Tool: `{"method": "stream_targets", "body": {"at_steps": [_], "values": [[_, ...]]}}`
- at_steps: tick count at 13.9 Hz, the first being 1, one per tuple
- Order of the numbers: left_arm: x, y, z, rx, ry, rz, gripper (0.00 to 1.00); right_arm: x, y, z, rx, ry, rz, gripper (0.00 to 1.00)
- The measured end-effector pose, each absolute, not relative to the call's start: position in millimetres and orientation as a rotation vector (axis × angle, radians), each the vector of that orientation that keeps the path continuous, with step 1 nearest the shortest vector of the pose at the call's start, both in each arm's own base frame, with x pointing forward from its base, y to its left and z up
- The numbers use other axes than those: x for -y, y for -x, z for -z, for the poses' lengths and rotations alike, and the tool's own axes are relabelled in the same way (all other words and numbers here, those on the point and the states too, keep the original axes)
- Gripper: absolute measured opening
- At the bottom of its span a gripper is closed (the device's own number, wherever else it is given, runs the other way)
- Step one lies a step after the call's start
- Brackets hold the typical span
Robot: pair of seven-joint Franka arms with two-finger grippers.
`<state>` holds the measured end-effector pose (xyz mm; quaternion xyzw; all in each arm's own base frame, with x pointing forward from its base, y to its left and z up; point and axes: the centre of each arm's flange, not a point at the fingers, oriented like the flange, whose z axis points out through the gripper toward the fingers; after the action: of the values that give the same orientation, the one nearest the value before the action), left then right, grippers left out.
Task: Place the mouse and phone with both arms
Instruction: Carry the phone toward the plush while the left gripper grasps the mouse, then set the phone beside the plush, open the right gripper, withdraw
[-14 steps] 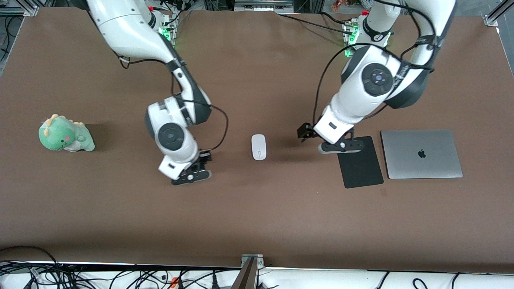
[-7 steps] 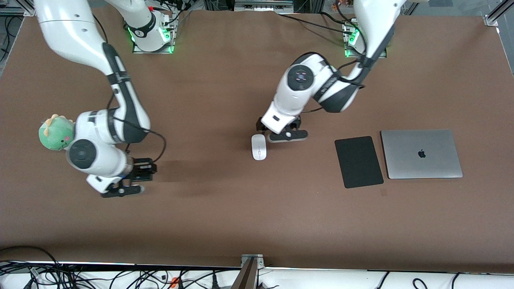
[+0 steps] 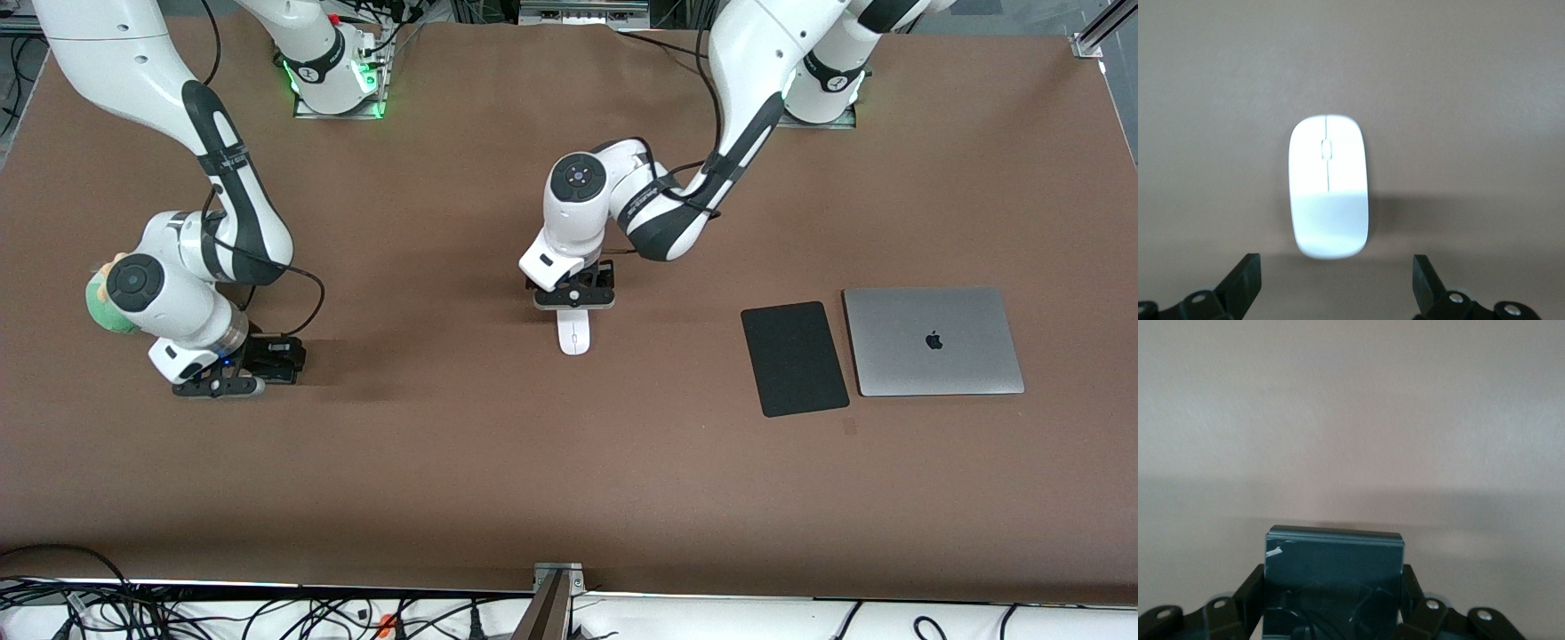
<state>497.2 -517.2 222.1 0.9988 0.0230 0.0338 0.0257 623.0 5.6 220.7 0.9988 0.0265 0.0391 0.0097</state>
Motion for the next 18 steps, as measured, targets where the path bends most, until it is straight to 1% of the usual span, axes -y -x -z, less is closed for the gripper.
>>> {"method": "stream_targets", "body": {"at_steps": [3, 5, 13, 15, 16, 17, 18], "values": [[513.4, -513.1, -192.4, -0.035, -3.089, -0.192, 1.0, 22.6, -604.3, -203.2, -0.081, -3.109, -0.173, 0.81], [505.1, -521.8, -181.6, -0.024, -3.096, -0.209, 1.0, 38.2, -592.7, -192.5, -0.067, -3.102, -0.201, 0.81], [510.2, -516.2, -168.8, 0.003, -3.089, -0.207, 1.0, 48.3, -579.8, -177.0, -0.047, -3.101, -0.192, 0.81], [510.3, -515.8, -167.8, 0.003, -3.09, -0.205, 1.0, 48.1, -579.7, -176.8, -0.059, -3.1, -0.191, 0.84], [510.7, -514.9, -166.3, 0.005, -3.091, -0.203, 1.0, 48.1, -579.7, -176.9, -0.064, -3.1, -0.192, 0.91], [511.1, -513.6, -164.3, 0.008, -3.093, -0.199, 1.0, 48.1, -579.9, -177.4, -0.068, -3.1, -0.193, 1.0], [511.5, -512.3, -162.3, 0.011, -3.095, -0.195, 1.0, 48.0, -580.5, -178.6, -0.069, -3.099, -0.197, 1.0]]}}
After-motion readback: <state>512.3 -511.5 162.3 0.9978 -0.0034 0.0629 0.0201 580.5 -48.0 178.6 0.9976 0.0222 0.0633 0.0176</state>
